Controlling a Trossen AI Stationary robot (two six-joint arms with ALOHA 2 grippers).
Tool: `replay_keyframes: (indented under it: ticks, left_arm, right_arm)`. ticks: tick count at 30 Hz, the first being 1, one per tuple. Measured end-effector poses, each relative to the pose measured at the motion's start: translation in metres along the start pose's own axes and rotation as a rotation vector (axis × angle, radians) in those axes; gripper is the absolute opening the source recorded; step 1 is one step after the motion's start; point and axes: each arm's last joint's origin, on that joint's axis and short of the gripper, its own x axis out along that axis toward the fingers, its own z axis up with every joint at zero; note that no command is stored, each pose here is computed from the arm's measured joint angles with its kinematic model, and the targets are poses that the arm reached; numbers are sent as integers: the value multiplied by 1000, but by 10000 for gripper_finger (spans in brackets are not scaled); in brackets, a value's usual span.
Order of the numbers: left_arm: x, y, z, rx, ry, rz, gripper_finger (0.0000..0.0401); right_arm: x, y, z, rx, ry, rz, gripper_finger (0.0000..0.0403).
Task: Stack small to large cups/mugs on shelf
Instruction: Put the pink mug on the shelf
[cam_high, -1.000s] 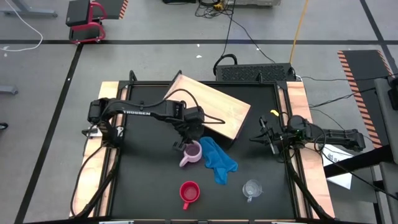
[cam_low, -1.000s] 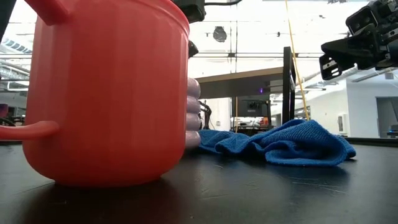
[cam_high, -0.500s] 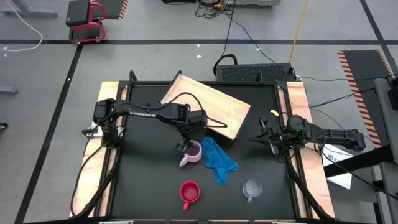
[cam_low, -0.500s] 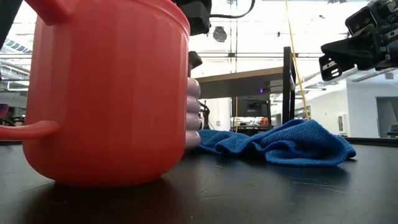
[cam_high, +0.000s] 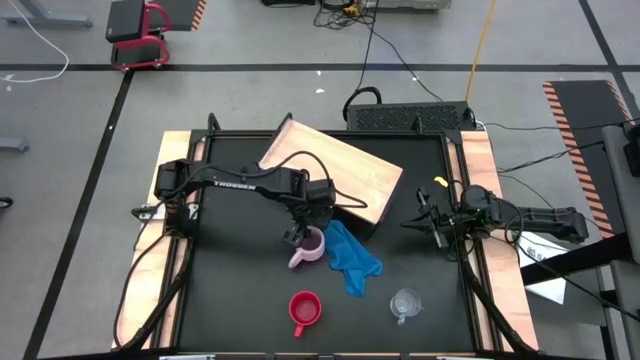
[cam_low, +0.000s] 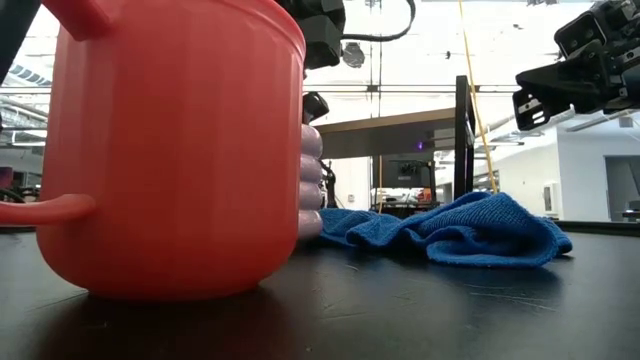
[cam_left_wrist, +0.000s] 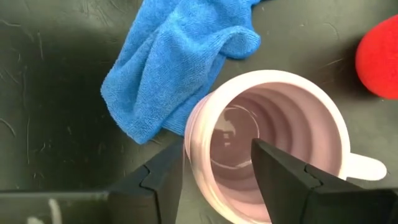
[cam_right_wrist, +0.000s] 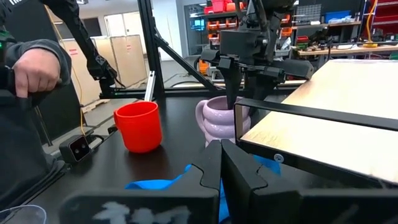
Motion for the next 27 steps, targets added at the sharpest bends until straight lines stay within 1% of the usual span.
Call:
replay_keyframes:
  ticks: [4,6,8,13,15,16,20,23,27]
  left_arm:
    - [0,0,0,12,3,-2,181]
    - [0,0,0,14,9,8,164]
    - [0,1,-1,13,18,26,137]
    - [1,2,0,13,15,33,48]
    - [2,1,-2,19,35,44,20]
    - [2,2,-2,18,35,43,15]
    - [2,0,-1,37,25,24,20]
    - [0,-2,0,48,14,2,12]
    - [-2,-8,-1,70,25,-14,12]
  right_arm:
    - [0,0,0,0,0,0,0]
    - [0,0,0,0,0,0,0]
    - [0,0,0,0,0,0,0]
    - [0,0,0,0,0,0,0]
    - [0,0,0,0,0,0,0]
    - [0,0,0,0,0,0,0]
    - [0,0,0,0,0,0,0]
    - [0,0,0,0,0,0,0]
    - [0,0,0,0,0,0,0]
